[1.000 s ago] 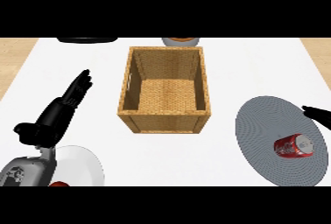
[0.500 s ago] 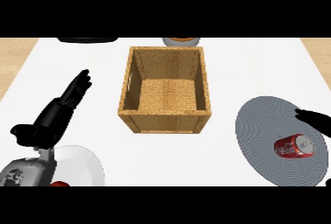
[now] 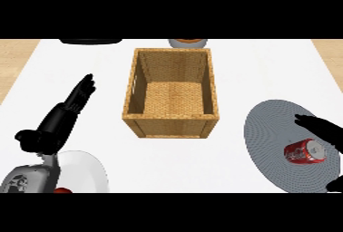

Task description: Pick the can from the placemat and place it in the basket

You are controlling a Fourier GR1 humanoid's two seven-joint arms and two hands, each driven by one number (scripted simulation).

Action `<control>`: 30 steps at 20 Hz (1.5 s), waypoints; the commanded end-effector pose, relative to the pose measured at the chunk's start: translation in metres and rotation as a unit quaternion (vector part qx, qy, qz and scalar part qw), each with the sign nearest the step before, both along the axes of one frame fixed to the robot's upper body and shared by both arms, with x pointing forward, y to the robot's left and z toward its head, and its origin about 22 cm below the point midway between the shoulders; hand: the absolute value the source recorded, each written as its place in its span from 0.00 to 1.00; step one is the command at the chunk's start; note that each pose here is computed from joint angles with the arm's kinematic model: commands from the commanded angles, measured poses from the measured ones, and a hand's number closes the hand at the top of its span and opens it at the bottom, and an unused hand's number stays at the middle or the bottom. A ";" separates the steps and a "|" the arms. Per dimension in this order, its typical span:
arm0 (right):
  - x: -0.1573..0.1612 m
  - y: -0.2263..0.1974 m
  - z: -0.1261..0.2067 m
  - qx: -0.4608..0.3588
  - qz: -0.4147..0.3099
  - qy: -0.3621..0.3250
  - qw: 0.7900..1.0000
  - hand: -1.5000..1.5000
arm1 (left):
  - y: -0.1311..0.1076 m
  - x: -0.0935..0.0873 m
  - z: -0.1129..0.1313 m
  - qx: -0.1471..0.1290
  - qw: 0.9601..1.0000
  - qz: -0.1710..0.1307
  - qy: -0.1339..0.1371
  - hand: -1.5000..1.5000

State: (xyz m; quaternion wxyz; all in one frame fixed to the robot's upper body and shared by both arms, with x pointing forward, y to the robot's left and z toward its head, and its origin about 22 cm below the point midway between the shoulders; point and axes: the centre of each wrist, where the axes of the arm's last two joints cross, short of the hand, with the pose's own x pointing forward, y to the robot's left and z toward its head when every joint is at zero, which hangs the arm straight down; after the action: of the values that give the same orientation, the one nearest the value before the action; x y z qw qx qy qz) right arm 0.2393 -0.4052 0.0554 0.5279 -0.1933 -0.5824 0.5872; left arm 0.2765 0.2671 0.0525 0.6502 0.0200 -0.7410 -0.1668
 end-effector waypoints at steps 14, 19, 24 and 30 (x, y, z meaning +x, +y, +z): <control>0.010 0.018 -0.040 -0.030 0.010 0.053 0.998 0.00 | -0.026 0.015 0.005 0.003 1.000 0.001 -0.004 0.50; 0.010 -0.009 -0.058 -0.075 0.041 0.064 0.994 1.00 | -0.019 0.010 0.006 0.000 1.000 -0.001 -0.002 0.50; 0.008 0.019 -0.071 -0.078 0.042 0.045 0.995 1.00 | -0.007 0.000 0.019 -0.001 1.000 -0.011 -0.009 0.50; 0.004 0.004 -0.079 -0.102 0.088 -0.029 0.990 1.00 | -0.009 -0.011 0.019 0.005 1.000 -0.003 -0.006 0.50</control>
State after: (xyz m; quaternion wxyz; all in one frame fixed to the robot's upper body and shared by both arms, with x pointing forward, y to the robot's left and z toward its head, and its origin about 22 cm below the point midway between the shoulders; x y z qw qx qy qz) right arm 0.2507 -0.3932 -0.0082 0.4529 -0.2036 -0.5472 0.6739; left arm 0.2790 0.2609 0.0651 0.6467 0.0214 -0.7434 -0.1693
